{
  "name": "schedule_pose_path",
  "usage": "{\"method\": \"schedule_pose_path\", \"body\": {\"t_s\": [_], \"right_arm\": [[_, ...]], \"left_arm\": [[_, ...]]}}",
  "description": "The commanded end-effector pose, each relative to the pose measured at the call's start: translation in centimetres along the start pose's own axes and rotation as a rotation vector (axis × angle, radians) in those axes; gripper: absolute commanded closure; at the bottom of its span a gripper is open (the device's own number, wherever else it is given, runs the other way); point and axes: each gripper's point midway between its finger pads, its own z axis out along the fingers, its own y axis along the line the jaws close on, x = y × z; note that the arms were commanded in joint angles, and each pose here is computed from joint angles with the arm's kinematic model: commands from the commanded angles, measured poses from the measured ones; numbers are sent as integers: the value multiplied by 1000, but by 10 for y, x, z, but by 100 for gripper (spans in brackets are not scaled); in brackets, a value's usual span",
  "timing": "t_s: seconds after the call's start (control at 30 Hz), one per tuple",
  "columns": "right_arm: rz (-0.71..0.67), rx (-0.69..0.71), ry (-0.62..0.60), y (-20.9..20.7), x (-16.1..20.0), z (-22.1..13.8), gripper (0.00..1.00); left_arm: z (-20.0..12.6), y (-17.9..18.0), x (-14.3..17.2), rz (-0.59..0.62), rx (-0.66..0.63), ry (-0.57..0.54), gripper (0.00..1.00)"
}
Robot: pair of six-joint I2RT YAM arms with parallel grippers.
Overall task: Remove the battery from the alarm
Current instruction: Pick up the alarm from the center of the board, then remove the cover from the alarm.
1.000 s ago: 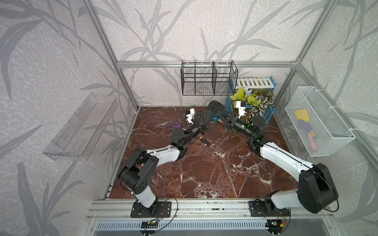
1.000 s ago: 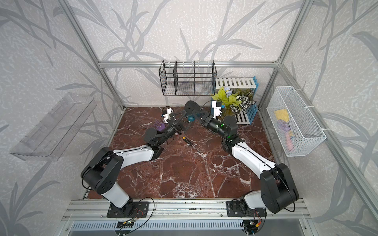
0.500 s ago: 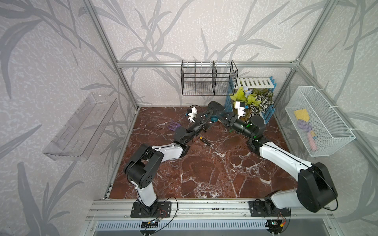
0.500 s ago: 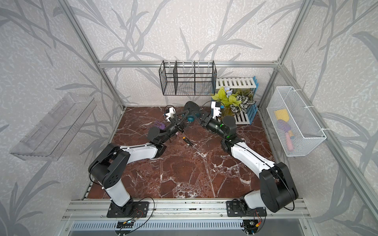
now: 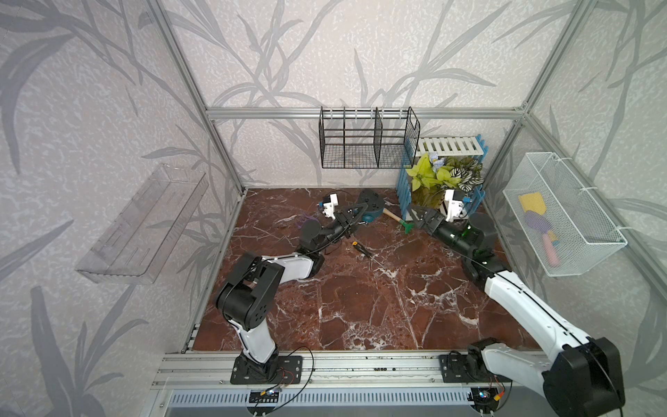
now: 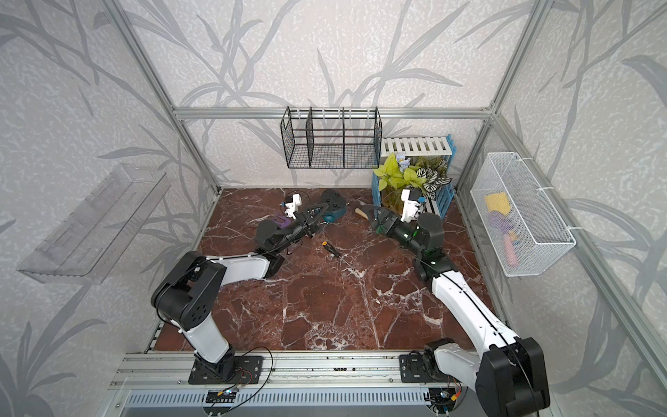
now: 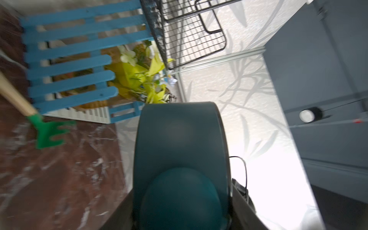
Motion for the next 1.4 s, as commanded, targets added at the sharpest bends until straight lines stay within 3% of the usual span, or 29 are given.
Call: {"method": "schedule_pose_path", "body": {"t_s": [0.0, 0.07, 0.13, 0.27, 0.33, 0.57, 0.7, 0.87, 1.37], "right_arm": [[-133, 32, 270, -4, 25, -7, 10], [-153, 13, 461, -4, 48, -4, 19], [-162, 11, 574, -5, 64, -1, 28], [-350, 10, 684, 0, 99, 4, 29], [-366, 52, 719, -10, 108, 7, 32], [-376, 95, 795, -21, 128, 6, 50], [-342, 155, 769, -31, 126, 15, 58], [-332, 146, 755, -26, 130, 27, 60], [-279, 315, 727, -57, 129, 34, 71]], "left_arm": [[-9, 17, 55, 234, -67, 317, 86], [-15, 29, 72, 253, -87, 423, 87], [-20, 32, 82, 269, -92, 493, 87], [-23, 27, 90, 315, -77, 567, 88], [-23, 24, 92, 319, -70, 592, 88], [-22, 26, 92, 308, -68, 596, 89], [-23, 20, 93, 311, -45, 601, 89], [-22, 12, 93, 309, -18, 604, 89], [-24, 6, 97, 297, 12, 622, 89]]}}
